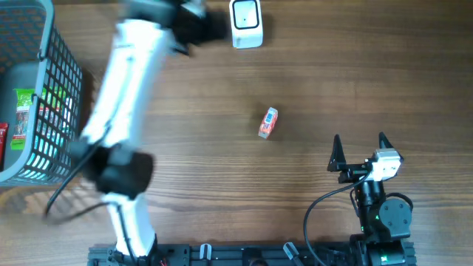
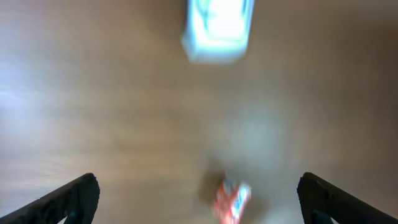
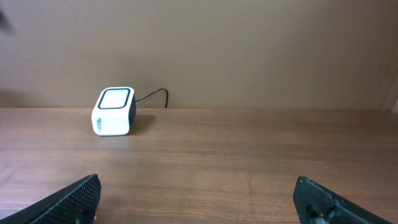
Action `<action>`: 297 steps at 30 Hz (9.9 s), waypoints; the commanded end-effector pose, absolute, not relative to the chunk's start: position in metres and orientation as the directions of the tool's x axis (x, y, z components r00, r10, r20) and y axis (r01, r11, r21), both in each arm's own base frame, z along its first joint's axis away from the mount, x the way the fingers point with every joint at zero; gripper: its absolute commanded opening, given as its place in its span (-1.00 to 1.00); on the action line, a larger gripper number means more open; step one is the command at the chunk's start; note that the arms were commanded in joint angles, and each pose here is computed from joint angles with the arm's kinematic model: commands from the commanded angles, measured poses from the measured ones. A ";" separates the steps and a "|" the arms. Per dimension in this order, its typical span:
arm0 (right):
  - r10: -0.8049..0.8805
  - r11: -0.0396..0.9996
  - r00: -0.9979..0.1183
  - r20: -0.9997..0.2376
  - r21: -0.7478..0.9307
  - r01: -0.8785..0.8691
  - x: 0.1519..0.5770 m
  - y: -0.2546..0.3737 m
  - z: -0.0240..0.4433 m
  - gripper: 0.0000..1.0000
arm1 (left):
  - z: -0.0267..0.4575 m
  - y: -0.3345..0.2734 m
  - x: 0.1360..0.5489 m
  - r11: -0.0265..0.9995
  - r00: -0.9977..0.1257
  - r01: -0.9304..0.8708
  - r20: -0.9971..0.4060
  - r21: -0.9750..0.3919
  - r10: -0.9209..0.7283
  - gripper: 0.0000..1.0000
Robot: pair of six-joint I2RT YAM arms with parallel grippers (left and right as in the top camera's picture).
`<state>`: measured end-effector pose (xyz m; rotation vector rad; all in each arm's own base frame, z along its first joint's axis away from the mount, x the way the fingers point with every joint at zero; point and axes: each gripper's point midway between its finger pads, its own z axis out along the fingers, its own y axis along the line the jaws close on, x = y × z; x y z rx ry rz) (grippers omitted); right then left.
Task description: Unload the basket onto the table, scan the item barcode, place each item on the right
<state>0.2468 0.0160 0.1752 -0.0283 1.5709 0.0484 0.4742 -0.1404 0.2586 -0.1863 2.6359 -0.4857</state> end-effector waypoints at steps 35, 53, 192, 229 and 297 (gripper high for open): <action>0.004 0.999 0.010 -1.000 0.004 -0.045 0.246 0.015 0.177 0.99 | 0.153 0.330 0.348 0.618 -0.596 -0.776 -0.173 -0.129 -0.784 1.00; 0.004 0.999 0.010 -1.000 0.003 -0.045 0.246 0.015 0.177 0.99 | 0.064 0.321 0.385 0.804 -0.799 -0.595 -0.104 -0.003 -0.592 1.00; 0.004 0.999 0.010 -1.000 0.003 -0.045 0.246 0.015 0.177 1.00 | 0.079 -0.196 0.351 0.941 -0.955 0.102 -0.298 -0.322 0.002 1.00; 0.004 0.999 0.011 -1.000 0.004 -0.045 0.246 0.015 0.178 0.99 | 0.084 -0.148 0.295 0.979 -0.974 -0.015 -0.219 -0.203 -0.061 -0.60; 0.004 0.999 0.011 -1.000 0.003 -0.045 0.246 0.015 0.178 1.00 | 0.024 -0.051 0.275 0.943 -0.942 -0.323 -0.067 -0.081 -0.329 -0.92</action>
